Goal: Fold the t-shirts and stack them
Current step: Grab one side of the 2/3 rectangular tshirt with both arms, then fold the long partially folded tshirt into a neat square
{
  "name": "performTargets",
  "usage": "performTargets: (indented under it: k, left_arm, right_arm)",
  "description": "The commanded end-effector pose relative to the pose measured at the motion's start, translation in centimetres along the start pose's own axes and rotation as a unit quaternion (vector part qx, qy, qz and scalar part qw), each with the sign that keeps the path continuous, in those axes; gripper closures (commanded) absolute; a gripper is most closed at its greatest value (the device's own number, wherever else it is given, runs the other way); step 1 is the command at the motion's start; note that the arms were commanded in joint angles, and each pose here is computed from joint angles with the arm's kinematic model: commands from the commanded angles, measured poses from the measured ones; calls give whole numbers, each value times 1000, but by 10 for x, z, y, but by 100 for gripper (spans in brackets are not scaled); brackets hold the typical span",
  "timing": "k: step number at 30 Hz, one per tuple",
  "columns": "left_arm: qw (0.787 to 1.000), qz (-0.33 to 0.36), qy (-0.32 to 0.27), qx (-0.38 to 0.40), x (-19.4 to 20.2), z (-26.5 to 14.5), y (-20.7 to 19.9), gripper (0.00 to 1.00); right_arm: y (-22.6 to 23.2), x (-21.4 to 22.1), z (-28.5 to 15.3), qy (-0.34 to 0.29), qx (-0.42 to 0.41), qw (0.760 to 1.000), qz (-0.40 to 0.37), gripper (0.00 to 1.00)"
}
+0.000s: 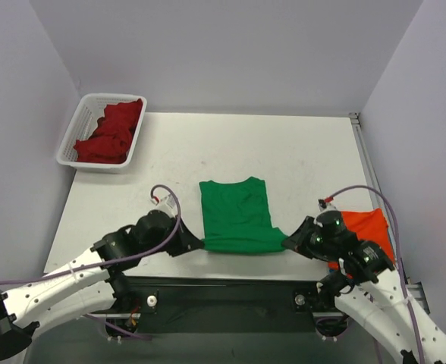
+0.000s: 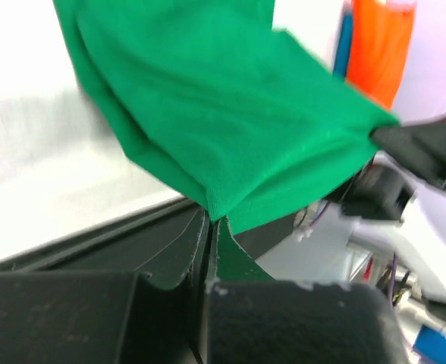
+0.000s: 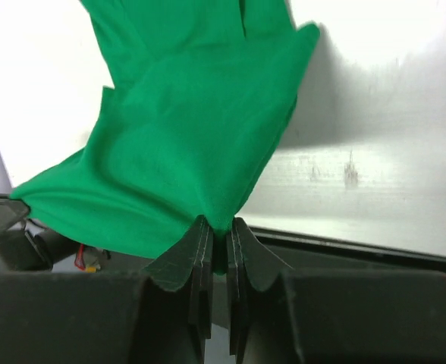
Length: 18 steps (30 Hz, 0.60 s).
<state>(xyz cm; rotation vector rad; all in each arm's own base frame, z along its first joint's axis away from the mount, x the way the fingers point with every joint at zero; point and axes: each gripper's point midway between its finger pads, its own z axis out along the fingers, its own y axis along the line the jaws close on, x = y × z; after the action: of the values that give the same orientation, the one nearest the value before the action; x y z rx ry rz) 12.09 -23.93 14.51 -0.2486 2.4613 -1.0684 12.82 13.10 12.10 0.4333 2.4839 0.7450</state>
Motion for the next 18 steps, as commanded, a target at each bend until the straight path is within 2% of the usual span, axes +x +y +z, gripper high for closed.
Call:
performTargets:
  k: [1, 3, 4, 9, 11, 12, 14, 15, 17, 18]
  left_arm:
    - [999, -3, -19, -28, -37, 7, 4, 100]
    - [1000, -2, -19, -10, -52, 12, -5, 100]
    - [1000, -5, -18, -11, -62, 18, -9, 100]
    - [999, -25, -42, -1, -123, 34, -23, 100]
    - [999, -37, -40, -4, -142, 47, -24, 100]
    - [998, -44, -49, 1, -158, 49, -23, 100]
    - [997, -57, -47, -10, -177, 65, -18, 100]
    - [997, -60, -45, -6, -184, 70, -18, 100]
    - [995, -84, -45, -29, -202, 87, 2, 100]
    - [995, -89, -43, -30, -212, 98, 7, 100]
  right_arm:
    - [-4, -36, 7, -42, 69, 996, -41, 99]
    - [5, -49, 17, -30, 89, 994, -56, 99]
    - [9, -62, 21, -39, 89, 994, -48, 99]
    - [21, -101, 52, 4, 90, 995, -29, 100]
    - [32, -132, 54, -11, 86, 996, -21, 100]
    - [30, -134, 68, 15, 90, 996, -16, 99]
    - [41, -162, 75, 9, 79, 997, -8, 100]
    - [35, -165, 93, 32, 91, 995, 1, 100]
    - [51, -192, 104, 27, 72, 997, -3, 100]
    - [45, -196, 124, 46, 84, 995, 5, 99]
